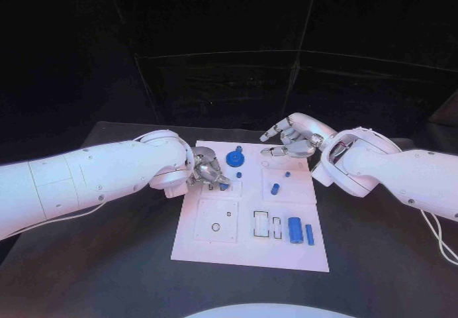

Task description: Assemble the parts on the task board

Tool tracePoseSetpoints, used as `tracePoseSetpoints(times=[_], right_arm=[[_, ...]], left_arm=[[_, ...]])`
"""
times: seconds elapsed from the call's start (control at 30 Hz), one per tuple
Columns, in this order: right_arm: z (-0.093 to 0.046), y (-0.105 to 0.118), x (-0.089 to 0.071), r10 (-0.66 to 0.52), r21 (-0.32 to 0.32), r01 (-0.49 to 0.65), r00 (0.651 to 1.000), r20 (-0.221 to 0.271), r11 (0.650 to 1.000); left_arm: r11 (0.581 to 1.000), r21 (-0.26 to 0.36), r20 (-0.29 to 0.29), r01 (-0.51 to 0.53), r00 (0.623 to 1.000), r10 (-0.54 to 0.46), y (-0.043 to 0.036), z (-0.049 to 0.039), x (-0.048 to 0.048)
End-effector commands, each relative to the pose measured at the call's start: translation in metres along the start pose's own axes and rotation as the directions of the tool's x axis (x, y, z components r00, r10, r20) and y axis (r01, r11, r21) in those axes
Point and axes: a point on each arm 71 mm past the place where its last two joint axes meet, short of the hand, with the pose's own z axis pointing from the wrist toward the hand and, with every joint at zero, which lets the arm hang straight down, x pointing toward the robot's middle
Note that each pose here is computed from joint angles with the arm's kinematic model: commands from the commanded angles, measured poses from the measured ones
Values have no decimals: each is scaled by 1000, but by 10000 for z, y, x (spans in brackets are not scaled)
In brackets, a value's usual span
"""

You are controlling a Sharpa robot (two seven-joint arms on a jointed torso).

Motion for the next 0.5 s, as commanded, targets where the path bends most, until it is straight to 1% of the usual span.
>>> tracePoseSetpoints(times=[0.03,0.13,0.23,0.5], right_arm=[[-1,5,-9,1,-2,-1,1000,-5,1000],[-4,-1,-13,1,0,-1,1000,-4,1000],[-7,-4,-17,0,0,0,1000,-3,1000],[-10,-9,-21,0,2,0,1000,-2,1000]], left_arm=[[1000,10,70,-13,998,12,2,2,-21],[1000,1,87,-31,996,31,23,12,-2],[999,-5,93,-43,995,44,34,18,15],[997,-18,84,-68,994,70,57,12,40]])
